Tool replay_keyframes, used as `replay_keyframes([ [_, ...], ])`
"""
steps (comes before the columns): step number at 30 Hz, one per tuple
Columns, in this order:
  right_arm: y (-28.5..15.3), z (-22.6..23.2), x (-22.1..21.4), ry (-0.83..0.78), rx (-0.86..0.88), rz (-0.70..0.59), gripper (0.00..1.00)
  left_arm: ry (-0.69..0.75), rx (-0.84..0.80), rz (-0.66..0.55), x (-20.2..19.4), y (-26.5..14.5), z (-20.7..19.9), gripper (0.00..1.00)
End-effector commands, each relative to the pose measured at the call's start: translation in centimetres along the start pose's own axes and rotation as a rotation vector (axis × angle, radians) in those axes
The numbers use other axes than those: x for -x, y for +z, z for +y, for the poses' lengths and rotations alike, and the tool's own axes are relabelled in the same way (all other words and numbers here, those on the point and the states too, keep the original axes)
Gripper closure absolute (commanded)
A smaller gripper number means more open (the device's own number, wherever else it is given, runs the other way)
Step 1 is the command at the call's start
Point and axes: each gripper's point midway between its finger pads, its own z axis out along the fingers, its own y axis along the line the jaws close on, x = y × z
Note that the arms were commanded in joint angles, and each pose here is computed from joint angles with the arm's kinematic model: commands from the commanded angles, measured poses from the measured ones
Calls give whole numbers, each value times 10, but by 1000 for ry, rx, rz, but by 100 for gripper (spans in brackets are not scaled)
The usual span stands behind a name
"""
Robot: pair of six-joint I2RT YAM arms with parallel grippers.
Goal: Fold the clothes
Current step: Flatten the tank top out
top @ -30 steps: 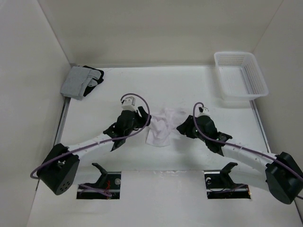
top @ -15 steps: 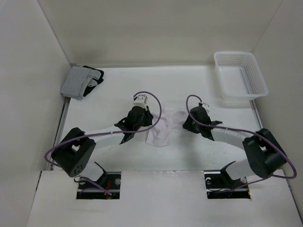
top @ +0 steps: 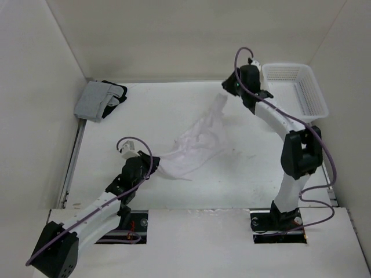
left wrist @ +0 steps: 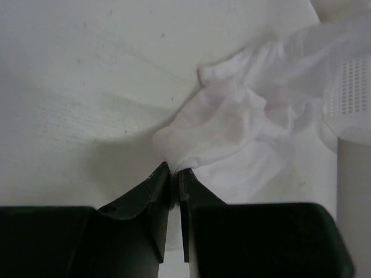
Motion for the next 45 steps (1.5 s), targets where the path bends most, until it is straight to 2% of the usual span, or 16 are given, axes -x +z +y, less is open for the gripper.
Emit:
replay_keyframes([
  [1, 37, 32, 15, -11, 40, 28, 51, -186, -6, 38, -18, -7, -4, 89],
  [3, 25, 31, -3, -42, 30, 44, 42, -197, 4, 28, -20, -7, -4, 89],
  [5, -6, 29, -45, -98, 59, 60, 44, -206, -23, 13, -14, -6, -16, 89],
  [10, -86, -6, -169, -155, 85, 208, 81, -166, -133, -6, 7, 3, -65, 89],
  [11, -102, -16, -196, -143, 77, 254, 83, -155, -158, 9, 8, 5, -78, 89],
  [12, -116, -27, -222, -128, 64, 297, 81, -149, -195, 20, 9, 8, -95, 89],
  [15, -129, -51, -255, -108, 8, 350, 56, -156, -230, 24, 11, 13, -111, 90],
  [17, -125, -52, -269, -92, 13, 386, 53, -157, -242, 24, 13, 13, -117, 90],
  [19, -119, -44, -271, -88, 27, 394, 47, -159, -244, 21, 14, 13, -118, 90],
  [20, -111, -39, -272, -90, 27, 400, 48, -165, -249, 21, 16, 12, -120, 90],
  [24, -83, -31, -264, -63, 29, 384, 93, -176, -284, 26, 23, -12, -137, 92],
  [26, -89, -32, -248, -49, 42, 347, 98, -180, -288, 20, 31, -30, -144, 92],
  [32, -181, -30, -192, -106, 154, 274, 97, -181, -315, -43, 60, -81, -166, 92],
  [38, -239, -36, -171, -132, 202, 254, 94, -147, -285, 29, 26, -89, -161, 90],
  [41, -224, -42, -165, -109, 168, 233, 94, -156, -240, 65, 3, -82, -144, 82],
  [45, -151, -70, -136, -48, 72, 182, 93, -194, -242, 122, -26, -75, -131, 57],
])
